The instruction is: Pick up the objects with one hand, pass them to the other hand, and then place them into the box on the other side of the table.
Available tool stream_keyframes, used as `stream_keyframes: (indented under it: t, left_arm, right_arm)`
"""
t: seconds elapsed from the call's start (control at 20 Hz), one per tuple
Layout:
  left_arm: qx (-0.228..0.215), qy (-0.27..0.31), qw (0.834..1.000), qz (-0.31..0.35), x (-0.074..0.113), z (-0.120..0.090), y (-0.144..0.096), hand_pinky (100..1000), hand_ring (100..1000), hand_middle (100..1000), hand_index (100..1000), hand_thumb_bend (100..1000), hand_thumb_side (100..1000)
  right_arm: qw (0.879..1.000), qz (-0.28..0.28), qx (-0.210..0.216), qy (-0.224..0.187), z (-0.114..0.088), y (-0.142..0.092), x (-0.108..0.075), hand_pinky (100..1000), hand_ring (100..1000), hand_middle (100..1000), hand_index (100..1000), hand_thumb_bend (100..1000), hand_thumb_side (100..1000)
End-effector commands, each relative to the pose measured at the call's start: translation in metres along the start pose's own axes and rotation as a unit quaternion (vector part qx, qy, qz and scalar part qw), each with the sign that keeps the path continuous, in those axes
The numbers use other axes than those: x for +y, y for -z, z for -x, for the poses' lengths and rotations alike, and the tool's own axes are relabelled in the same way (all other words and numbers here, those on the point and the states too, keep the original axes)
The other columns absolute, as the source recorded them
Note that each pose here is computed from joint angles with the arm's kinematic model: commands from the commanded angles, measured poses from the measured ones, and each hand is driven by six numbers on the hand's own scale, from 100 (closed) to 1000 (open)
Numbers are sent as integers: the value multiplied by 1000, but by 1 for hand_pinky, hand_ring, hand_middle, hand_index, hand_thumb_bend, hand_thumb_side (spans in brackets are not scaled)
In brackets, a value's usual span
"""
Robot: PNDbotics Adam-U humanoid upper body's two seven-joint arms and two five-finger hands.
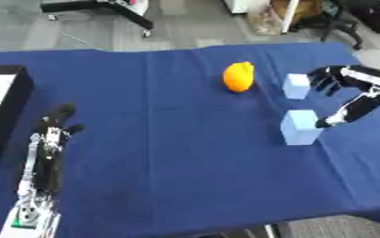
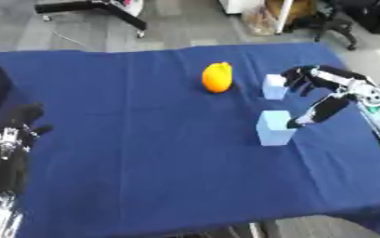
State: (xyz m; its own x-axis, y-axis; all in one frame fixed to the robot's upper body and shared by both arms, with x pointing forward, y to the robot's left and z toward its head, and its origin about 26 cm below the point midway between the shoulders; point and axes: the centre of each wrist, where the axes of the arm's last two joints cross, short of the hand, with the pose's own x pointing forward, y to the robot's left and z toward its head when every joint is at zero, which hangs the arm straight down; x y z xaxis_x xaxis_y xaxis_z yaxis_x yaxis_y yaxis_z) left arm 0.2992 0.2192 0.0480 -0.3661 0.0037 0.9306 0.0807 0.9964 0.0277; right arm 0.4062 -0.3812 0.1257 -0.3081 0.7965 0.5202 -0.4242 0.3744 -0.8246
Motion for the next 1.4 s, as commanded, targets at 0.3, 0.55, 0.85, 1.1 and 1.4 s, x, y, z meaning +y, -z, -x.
stream_keyframes:
  t: [0.3, 0.55, 0.85, 1.1, 1.4]
  left_arm:
    - [-13, 1, 1000, 4, 1, -6, 3, 784, 904, 811, 803, 269, 753]
    - [-14, 1, 1000, 4, 1, -7, 4, 784, 904, 810, 803, 268, 752]
    - [-14, 1, 1000, 4, 1, -7, 4, 784, 904, 810, 804, 268, 752]
    - [-15, 2, 1000, 4, 1, -7, 4, 784, 904, 810, 804, 267, 752]
    - [-16, 2, 1000, 3, 1, -8, 4, 784, 903, 809, 804, 267, 752]
  right_arm:
    - [1000, 7, 23, -14, 8, 0, -2, 701, 772, 755, 910, 509, 150]
    - [999, -2, 38, -21, 14, 1, 4, 705, 773, 754, 908, 487, 149]
    - [999, -5, 47, -28, 20, 0, 7, 709, 773, 754, 907, 480, 131]
    - [999, -3, 47, -27, 21, -2, 7, 704, 771, 750, 905, 498, 155]
    - [999, 28, 26, -17, 15, -9, -2, 690, 765, 738, 903, 519, 177]
